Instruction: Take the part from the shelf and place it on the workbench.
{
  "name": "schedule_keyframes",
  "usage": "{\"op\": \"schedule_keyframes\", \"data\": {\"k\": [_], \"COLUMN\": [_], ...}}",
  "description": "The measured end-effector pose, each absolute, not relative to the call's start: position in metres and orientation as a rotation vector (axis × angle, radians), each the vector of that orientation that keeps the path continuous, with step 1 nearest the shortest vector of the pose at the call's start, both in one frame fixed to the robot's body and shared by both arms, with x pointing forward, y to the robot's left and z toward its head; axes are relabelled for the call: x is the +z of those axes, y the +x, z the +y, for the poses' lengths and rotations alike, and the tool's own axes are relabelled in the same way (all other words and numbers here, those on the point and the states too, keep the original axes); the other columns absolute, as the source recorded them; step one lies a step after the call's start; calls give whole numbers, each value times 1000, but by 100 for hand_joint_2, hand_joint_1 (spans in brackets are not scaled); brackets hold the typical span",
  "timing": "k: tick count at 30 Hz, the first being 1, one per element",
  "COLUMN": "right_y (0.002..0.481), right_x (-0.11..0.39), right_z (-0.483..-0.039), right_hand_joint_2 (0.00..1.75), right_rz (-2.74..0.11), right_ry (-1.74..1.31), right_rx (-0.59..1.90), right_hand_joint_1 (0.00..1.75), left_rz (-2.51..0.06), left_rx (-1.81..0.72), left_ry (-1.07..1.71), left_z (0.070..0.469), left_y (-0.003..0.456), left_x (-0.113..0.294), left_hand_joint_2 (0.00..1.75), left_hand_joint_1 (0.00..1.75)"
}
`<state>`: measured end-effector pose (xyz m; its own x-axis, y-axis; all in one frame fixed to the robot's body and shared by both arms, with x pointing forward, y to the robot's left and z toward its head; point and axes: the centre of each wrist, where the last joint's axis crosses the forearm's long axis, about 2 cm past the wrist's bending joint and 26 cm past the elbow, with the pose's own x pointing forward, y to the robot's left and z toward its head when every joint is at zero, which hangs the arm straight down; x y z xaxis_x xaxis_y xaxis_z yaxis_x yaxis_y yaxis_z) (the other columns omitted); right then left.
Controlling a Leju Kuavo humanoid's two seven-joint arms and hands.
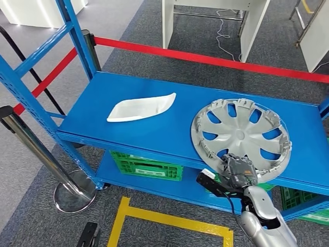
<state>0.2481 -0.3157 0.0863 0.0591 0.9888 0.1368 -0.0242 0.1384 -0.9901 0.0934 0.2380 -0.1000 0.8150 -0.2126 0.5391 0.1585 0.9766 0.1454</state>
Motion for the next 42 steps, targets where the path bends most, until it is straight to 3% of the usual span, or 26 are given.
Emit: {"op": "schedule_keyframes", "data": {"k": [13, 33, 42], "right_y": [233, 216, 216], "right_x": [91, 145, 149], "right_z": [-308, -265, -263], "right_hand_joint_2": [175, 175, 175], "right_rz": [-1462, -1957, -1982], "right_ry": [-1228, -1525, -1535], "right_rx": [1030, 893, 888], "right_hand_joint_1": [175, 175, 175], "left_rz": [-593, -603, -605], "left_rx": [-197, -211, -213], "left_ry": [104, 116, 117], "left_z": [237, 235, 235], "left_y": [92, 93, 93], "left_x": [-100, -100, -100], "left_hand_joint_2": [0, 0, 0], "left_hand_joint_1": [0, 0, 0]}}
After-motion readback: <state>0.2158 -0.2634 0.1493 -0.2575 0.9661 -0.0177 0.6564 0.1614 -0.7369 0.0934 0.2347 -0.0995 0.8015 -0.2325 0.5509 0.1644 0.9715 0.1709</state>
